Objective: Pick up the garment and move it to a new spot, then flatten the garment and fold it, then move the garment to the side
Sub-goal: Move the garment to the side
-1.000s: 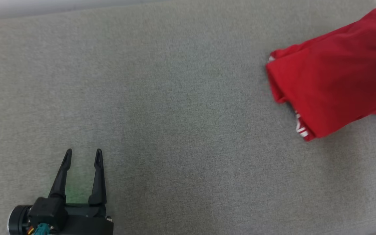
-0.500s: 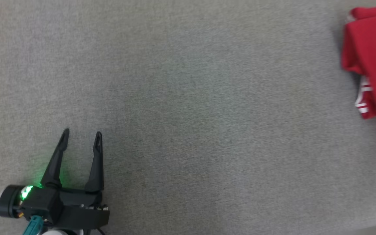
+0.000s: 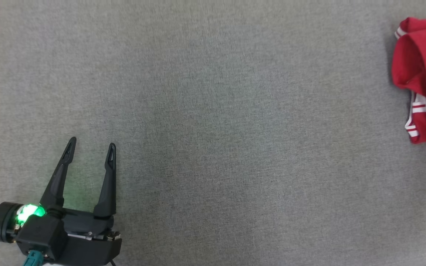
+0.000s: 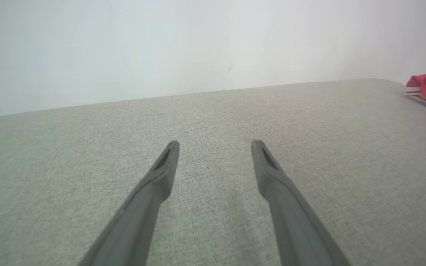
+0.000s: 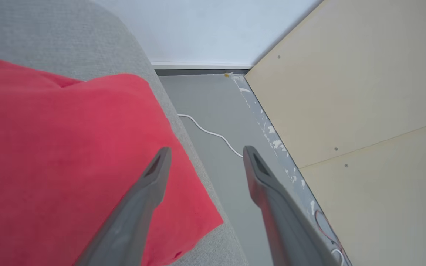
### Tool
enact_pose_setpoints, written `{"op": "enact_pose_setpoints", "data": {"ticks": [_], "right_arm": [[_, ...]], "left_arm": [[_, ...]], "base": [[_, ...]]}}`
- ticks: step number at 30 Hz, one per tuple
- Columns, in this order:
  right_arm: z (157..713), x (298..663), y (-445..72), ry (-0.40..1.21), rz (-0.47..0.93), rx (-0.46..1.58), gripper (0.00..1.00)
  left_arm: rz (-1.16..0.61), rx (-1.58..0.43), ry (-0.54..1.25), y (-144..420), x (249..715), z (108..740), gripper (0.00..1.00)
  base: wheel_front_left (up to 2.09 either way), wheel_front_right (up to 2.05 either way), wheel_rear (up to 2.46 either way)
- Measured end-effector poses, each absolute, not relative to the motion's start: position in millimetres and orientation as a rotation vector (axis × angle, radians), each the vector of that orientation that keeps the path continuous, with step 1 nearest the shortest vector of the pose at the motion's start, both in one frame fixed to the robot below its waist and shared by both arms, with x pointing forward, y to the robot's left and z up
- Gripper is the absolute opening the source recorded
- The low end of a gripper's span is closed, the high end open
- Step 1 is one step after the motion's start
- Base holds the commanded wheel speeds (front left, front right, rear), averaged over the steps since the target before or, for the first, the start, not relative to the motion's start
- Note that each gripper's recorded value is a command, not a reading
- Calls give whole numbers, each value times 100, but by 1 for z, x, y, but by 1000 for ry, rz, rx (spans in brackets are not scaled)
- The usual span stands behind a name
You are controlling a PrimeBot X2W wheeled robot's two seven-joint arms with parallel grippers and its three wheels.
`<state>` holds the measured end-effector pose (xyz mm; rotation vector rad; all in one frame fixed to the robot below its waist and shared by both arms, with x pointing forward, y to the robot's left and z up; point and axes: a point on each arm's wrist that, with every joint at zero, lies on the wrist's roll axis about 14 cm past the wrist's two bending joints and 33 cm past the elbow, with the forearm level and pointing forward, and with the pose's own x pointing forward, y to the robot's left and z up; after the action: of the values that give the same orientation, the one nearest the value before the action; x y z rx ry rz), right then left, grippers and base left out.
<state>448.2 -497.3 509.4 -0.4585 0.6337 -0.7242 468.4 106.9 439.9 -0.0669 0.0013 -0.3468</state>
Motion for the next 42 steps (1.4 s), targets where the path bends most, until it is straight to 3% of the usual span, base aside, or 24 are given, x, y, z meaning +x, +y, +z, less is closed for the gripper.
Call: {"op": "enact_pose_setpoints", "data": {"ticks": [9, 19, 30, 42], "right_arm": [[521, 465, -422, 310, -477, -366, 100], [514, 416, -316, 69, -276, -161, 100], [503, 376, -249, 13, -123, -88, 100], [488, 353, -222, 20, -49, -46, 100]], "left_arm": [[-287, -149, -61, 116, 453, 476, 100], [-163, -174, -43, 144, 410, 487, 100], [-36, -167, -60, 181, 363, 497, 100], [6, -178, -30, 191, 340, 487, 100]], "base": [[0, 0, 0], [0, 0, 0], [0, 0, 0], [0, 0, 0]]}}
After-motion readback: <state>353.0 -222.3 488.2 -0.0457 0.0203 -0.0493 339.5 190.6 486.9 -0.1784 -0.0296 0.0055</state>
